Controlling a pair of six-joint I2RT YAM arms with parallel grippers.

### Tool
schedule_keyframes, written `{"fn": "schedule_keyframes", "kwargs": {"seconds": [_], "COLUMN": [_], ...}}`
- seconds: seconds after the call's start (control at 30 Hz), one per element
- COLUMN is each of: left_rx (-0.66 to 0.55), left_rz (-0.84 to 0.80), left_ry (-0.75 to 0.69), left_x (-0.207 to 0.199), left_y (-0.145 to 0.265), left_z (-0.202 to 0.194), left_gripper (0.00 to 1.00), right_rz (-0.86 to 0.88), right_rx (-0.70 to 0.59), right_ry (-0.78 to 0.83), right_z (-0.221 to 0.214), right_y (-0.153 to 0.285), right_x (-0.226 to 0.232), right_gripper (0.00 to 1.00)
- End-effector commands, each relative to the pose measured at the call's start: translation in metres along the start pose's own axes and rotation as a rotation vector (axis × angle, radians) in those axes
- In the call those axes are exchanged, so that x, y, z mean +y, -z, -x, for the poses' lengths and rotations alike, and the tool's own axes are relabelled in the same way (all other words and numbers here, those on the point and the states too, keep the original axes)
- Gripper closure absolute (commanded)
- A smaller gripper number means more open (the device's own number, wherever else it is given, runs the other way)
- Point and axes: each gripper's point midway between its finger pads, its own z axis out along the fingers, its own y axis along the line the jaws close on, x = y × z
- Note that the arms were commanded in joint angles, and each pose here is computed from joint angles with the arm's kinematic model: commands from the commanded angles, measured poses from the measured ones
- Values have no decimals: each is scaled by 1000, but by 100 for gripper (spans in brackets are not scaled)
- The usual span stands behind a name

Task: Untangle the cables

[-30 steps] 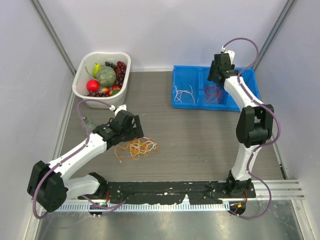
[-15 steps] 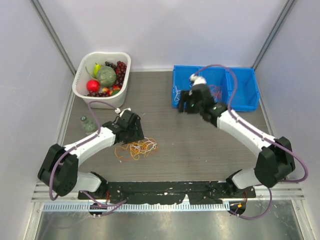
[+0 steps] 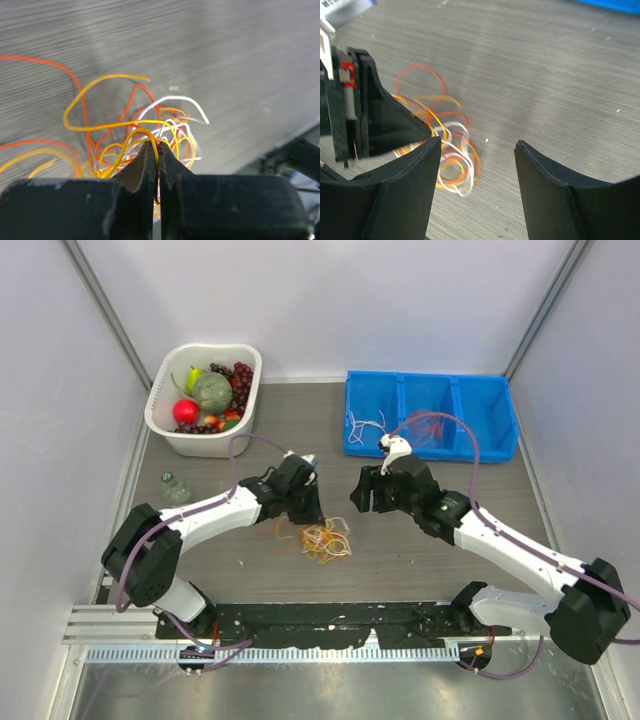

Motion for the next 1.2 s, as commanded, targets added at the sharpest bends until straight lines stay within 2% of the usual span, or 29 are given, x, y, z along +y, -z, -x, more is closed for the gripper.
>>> {"fn": "schedule_keyframes", "kwargs": {"seconds": [0.0, 0.1, 0.2, 0.4, 0.47, 0.57, 0.73, 0.87, 1.0, 1.07, 1.13, 1.17], "left_rx": [-50, -95, -168, -240, -245, -247, -209, -144, -108, -116, -162, -200], "left_rz": [-181, -173, -115, 63, 128, 247, 396, 432, 374, 358, 350, 347], "left_ry": [-103, -123, -150, -159, -128, -83, -56, -56, -45, -50, -67, -82], "left_x": [-63, -58, -42, 3, 21, 52, 84, 89, 83, 81, 78, 75], "left_y": [14, 23, 39, 59, 61, 61, 49, 32, 21, 23, 34, 44], "left_z": [20, 23, 28, 30, 28, 21, 17, 11, 2, 1, 11, 19], "left_gripper": [85, 50, 36, 33, 32, 22, 20, 27, 54, 79, 97, 100], "right_rz": [-41, -44, -25, 72, 131, 160, 180, 164, 143, 138, 132, 132], "right_rx": [-93, -60, -26, 68, 96, 106, 110, 119, 112, 103, 98, 98], "right_ry": [-18, -3, -5, -6, 7, 25, 26, 23, 21, 17, 15, 18], "right_z": [16, 8, 1, -19, -24, -25, -25, -29, -31, -31, -29, -29], "right_y": [10, 5, -2, -16, -18, -18, -22, -23, -19, -17, -16, -15], "right_x": [-8, -10, -7, 9, 20, 32, 43, 40, 35, 34, 33, 33], "right_gripper": [34, 34, 34, 36, 38, 38, 38, 39, 39, 39, 39, 39]}}
